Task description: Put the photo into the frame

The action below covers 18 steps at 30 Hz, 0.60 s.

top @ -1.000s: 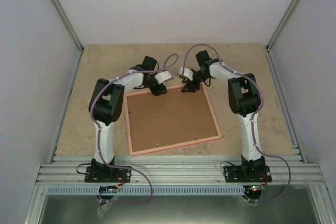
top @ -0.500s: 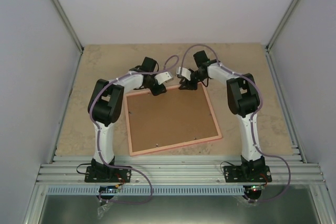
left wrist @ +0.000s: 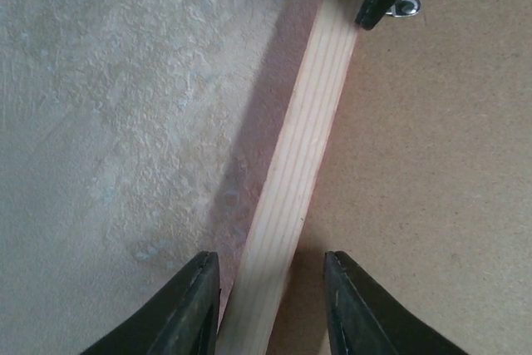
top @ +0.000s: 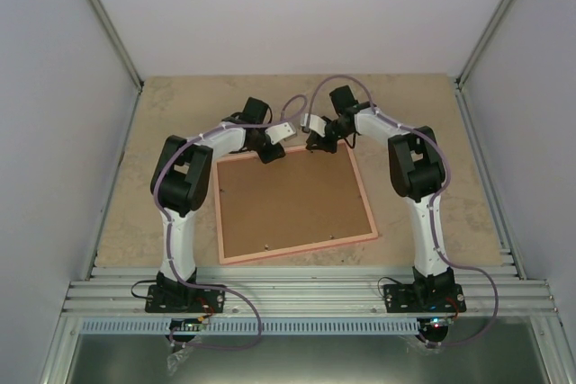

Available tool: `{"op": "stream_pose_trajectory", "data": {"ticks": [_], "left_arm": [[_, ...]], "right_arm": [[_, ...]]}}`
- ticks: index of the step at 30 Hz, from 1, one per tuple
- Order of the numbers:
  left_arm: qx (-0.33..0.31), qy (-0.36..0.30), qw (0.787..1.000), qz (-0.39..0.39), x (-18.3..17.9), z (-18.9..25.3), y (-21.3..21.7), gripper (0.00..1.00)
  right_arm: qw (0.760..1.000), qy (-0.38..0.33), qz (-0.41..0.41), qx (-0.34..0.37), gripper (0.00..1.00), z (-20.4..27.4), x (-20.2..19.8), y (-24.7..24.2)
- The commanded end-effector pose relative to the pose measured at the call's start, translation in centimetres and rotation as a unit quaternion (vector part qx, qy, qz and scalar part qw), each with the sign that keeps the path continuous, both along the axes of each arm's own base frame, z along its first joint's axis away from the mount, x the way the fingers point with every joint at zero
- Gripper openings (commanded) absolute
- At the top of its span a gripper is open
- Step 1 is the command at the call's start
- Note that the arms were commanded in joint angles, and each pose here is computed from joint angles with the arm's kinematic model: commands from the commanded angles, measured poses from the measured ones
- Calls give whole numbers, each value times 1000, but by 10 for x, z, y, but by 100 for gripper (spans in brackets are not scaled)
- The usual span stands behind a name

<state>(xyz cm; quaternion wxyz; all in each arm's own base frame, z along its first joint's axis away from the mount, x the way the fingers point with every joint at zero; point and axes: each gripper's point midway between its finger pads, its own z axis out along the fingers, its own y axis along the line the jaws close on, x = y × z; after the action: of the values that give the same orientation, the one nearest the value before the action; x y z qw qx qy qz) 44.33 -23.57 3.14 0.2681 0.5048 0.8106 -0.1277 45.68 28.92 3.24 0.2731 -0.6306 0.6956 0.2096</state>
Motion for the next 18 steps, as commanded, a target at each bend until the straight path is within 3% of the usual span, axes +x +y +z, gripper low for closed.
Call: {"op": "stream_pose_trajectory", "data": {"ticks": [1, 4, 10, 14, 18], "left_arm": [[25, 42, 998, 39, -2, -24, 22, 39], [-9, 33, 997, 72, 21, -2, 25, 43], [-70, -6, 986, 150, 66, 57, 47, 60], [-78, -24, 990, 111, 45, 77, 47, 65], [-74, -23, 997, 7, -12, 83, 38, 67]], "right_arm": [[993, 58, -50, -91, 15, -54, -16, -33], [991, 53, -77, -99, 9, -54, -6, -45], [980, 53, -163, -104, 3, -50, 24, -85], [974, 61, -196, -92, 2, -45, 34, -107], [975, 53, -202, -74, 7, -33, 42, -111]]}}
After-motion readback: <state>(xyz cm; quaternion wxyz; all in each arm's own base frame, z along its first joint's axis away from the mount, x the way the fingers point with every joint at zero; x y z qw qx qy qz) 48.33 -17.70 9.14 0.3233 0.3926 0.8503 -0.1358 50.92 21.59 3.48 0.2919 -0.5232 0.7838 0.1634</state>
